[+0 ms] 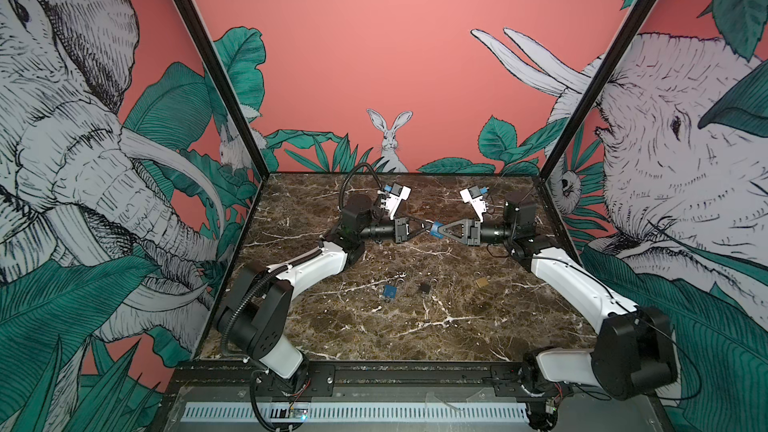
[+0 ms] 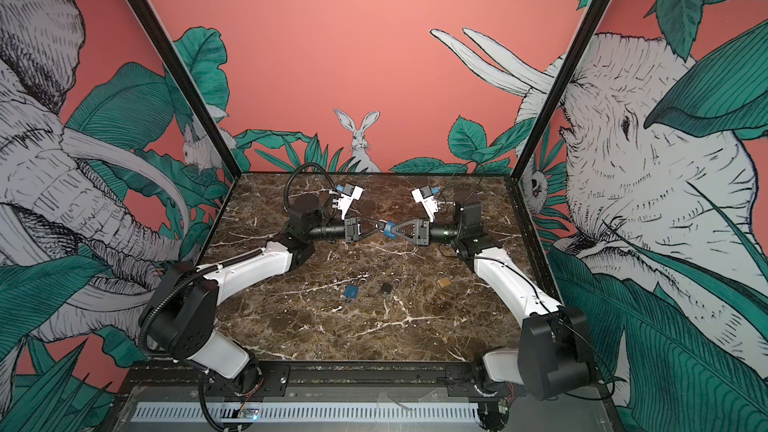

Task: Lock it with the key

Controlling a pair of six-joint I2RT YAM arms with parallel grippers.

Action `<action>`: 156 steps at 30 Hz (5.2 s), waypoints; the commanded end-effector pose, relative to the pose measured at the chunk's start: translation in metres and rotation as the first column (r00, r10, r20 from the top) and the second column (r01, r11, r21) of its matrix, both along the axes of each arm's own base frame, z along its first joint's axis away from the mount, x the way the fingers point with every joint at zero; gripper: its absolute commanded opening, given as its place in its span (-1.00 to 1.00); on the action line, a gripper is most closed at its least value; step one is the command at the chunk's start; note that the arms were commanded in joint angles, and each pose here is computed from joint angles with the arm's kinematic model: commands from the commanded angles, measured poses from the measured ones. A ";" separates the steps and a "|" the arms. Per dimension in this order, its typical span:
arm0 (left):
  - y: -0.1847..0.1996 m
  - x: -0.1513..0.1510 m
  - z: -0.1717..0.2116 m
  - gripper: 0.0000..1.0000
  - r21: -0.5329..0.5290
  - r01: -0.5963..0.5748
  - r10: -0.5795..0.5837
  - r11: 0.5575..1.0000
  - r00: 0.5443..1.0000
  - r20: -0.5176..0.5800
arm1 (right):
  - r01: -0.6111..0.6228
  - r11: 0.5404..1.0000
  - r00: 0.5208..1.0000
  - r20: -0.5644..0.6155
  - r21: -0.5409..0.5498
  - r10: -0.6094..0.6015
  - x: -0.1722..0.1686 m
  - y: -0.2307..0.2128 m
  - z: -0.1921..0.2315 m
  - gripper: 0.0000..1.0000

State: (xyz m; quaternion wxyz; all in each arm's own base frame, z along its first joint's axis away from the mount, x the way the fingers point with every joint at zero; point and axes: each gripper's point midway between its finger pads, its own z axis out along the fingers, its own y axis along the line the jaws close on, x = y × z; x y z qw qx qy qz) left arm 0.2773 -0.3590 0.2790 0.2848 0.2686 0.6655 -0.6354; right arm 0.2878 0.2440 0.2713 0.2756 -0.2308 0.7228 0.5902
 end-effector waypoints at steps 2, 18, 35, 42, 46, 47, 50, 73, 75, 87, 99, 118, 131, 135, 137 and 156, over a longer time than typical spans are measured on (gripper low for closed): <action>-0.021 -0.080 0.034 -0.77 -0.071 0.316 -0.305 0.946 0.943 0.133 | 0.005 1.000 1.000 0.024 0.003 -0.005 0.012 0.015 -0.003 -1.00; 0.030 0.000 0.059 -1.00 -0.306 -0.113 0.128 0.945 0.991 0.028 | 0.009 0.992 0.999 0.037 0.122 -0.014 0.016 0.015 0.016 -0.37; 0.029 0.003 0.061 -1.00 -0.315 -0.102 0.113 0.944 0.993 0.017 | 0.001 0.986 0.993 0.119 0.166 -0.021 0.001 0.010 0.040 -0.51; 0.027 0.000 0.061 -1.00 -0.294 -0.086 0.100 0.952 0.994 0.034 | 0.008 0.985 0.990 0.138 0.175 -0.032 0.002 0.010 0.047 -0.70; 0.026 0.001 0.054 -1.00 -0.273 -0.087 0.100 0.958 0.994 0.034 | 0.009 0.982 0.990 0.138 0.188 -0.035 0.002 0.009 0.048 -1.00; 0.026 0.002 0.052 -1.00 -0.264 -0.087 0.100 0.961 0.994 0.035 | 0.008 0.982 0.990 0.137 0.189 -0.035 0.001 0.009 0.048 -1.00; 0.022 -0.002 0.045 -0.63 -0.210 -0.056 0.069 0.976 0.996 0.055 | 0.000 0.983 0.991 0.131 0.185 -0.025 -0.001 0.009 0.044 -1.00; 0.019 -0.006 0.032 -0.14 -0.095 -0.046 0.056 0.994 0.993 0.102 | -0.129 0.986 0.988 0.099 0.110 0.119 -0.037 0.019 0.033 -1.00; 0.017 -0.008 0.034 -0.18 -0.097 -0.033 0.043 0.995 0.993 0.106 | -0.122 0.986 0.988 0.103 0.110 0.110 -0.036 0.020 0.033 -1.00; 0.014 -0.016 0.027 -0.33 -0.077 -0.014 0.021 0.997 0.995 0.096 | -0.059 0.993 0.992 0.117 0.102 0.047 -0.019 0.018 0.036 -1.00; 0.012 -0.022 0.025 -0.51 -0.076 0.018 -0.011 0.997 0.996 0.094 | -0.041 0.994 0.992 0.120 0.099 0.029 -0.015 0.014 0.039 -1.00; 0.002 -0.037 0.031 -0.83 -0.086 0.107 -0.098 0.991 0.991 0.095 | -0.032 0.998 0.990 0.138 0.058 0.023 -0.011 0.014 0.032 -1.00; 0.026 -0.003 0.018 -1.00 -0.076 -0.225 0.237 0.971 0.932 0.275 | 0.138 0.990 0.977 0.160 0.022 -0.140 0.010 -0.009 0.027 -0.29; 0.029 -0.012 0.023 -1.00 -0.055 -0.201 0.206 0.978 0.896 0.393 | 0.338 0.938 0.907 0.293 -0.073 -0.303 0.020 -0.036 0.017 -0.24; 0.030 -0.013 0.021 -1.00 -0.046 -0.206 0.206 0.978 0.884 0.420 | 0.363 0.930 0.878 0.356 -0.060 -0.320 0.017 -0.041 0.018 -0.24; 0.038 -0.067 0.038 -1.00 -0.098 0.046 0.024 0.994 0.787 0.617 | -0.021 1.000 0.873 0.487 0.002 0.018 -0.052 -0.023 0.050 -0.42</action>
